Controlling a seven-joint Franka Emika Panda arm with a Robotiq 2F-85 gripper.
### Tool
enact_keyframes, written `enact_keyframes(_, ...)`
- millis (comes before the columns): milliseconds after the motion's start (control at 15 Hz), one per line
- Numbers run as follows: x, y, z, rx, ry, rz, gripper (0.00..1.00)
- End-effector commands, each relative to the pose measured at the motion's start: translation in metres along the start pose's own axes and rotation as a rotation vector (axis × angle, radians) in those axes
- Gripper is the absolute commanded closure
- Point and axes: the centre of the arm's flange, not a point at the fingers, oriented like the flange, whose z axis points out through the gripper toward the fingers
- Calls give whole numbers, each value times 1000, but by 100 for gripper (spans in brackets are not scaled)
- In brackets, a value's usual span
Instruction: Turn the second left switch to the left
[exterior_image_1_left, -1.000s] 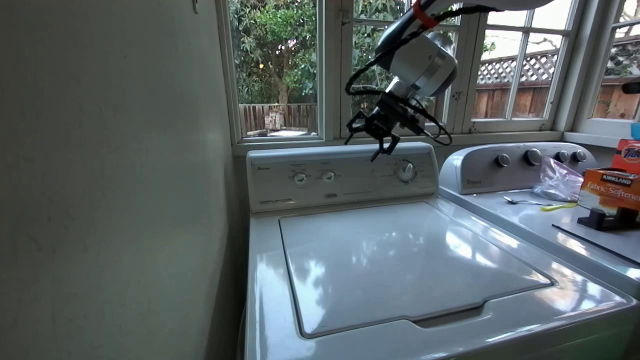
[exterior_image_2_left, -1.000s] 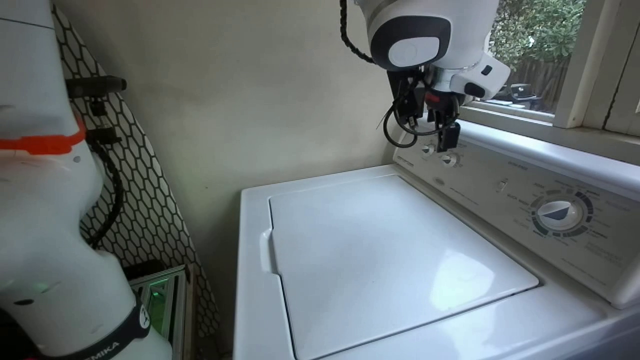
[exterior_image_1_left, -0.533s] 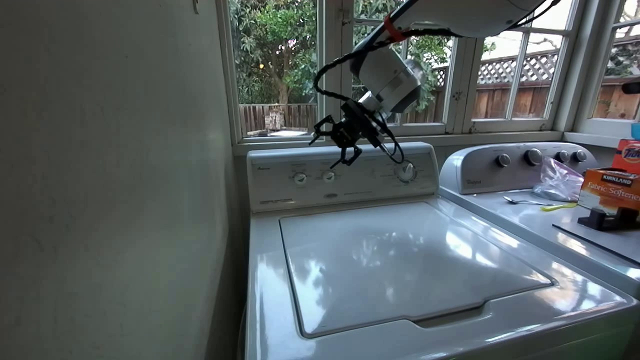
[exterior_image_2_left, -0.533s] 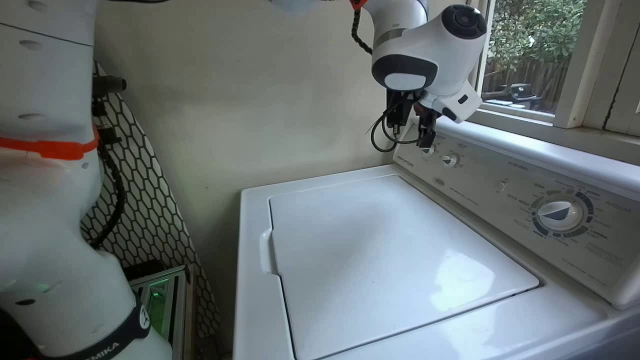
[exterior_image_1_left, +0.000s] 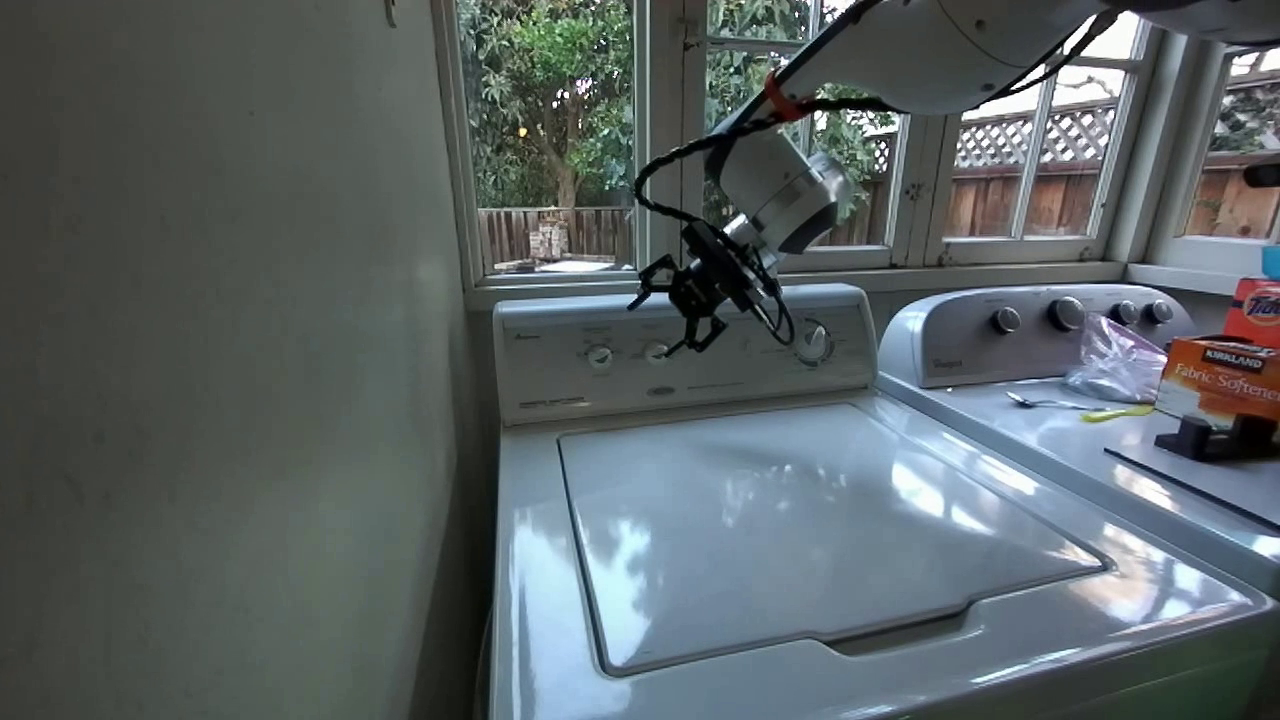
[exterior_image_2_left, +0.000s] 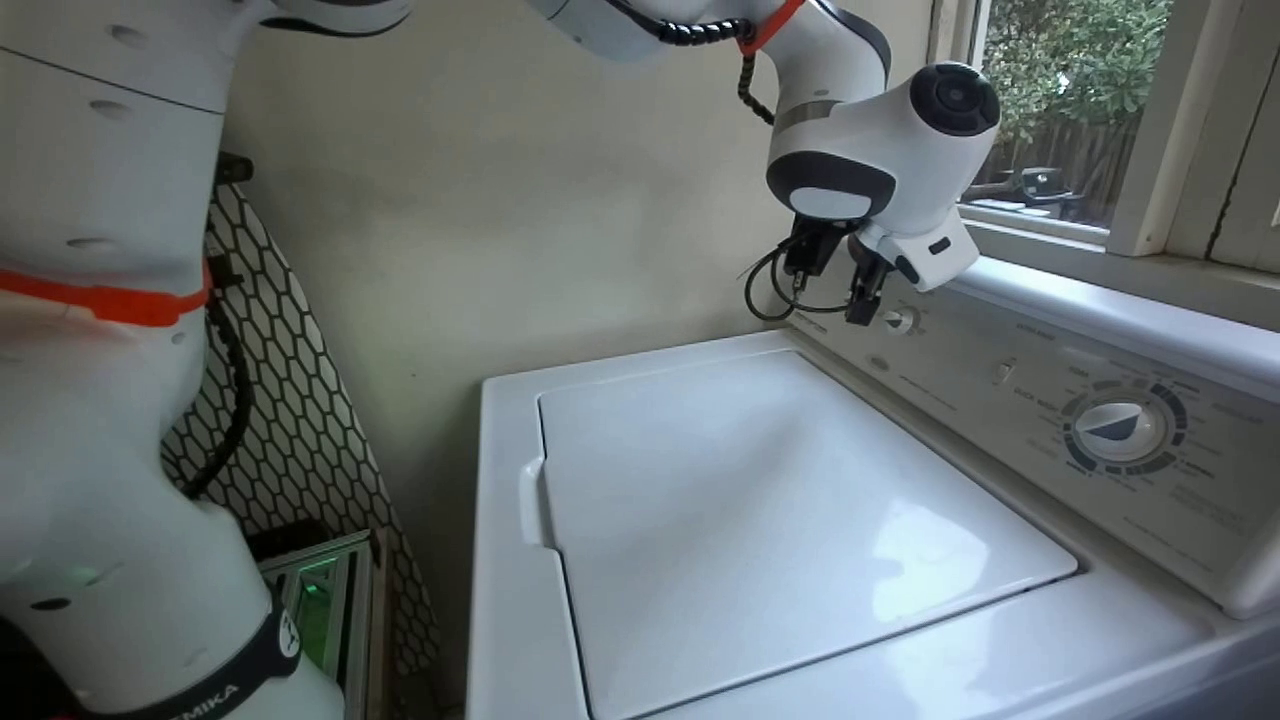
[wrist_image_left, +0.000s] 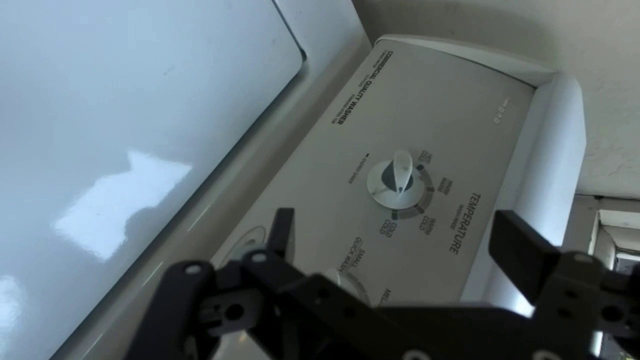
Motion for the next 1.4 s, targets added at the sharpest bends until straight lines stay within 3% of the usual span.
enact_keyframes(0, 0, -1, 0, 1, 0, 1, 0)
enact_keyframes(467, 19, 20, 1, 75, -3, 97, 0)
enact_keyframes(1067, 36, 37, 15, 89, -1, 172, 2)
enact_keyframes(1200, 38, 36, 13, 99, 4, 184, 11)
enact_keyframes(1333, 41, 35, 11, 104, 4, 185, 31)
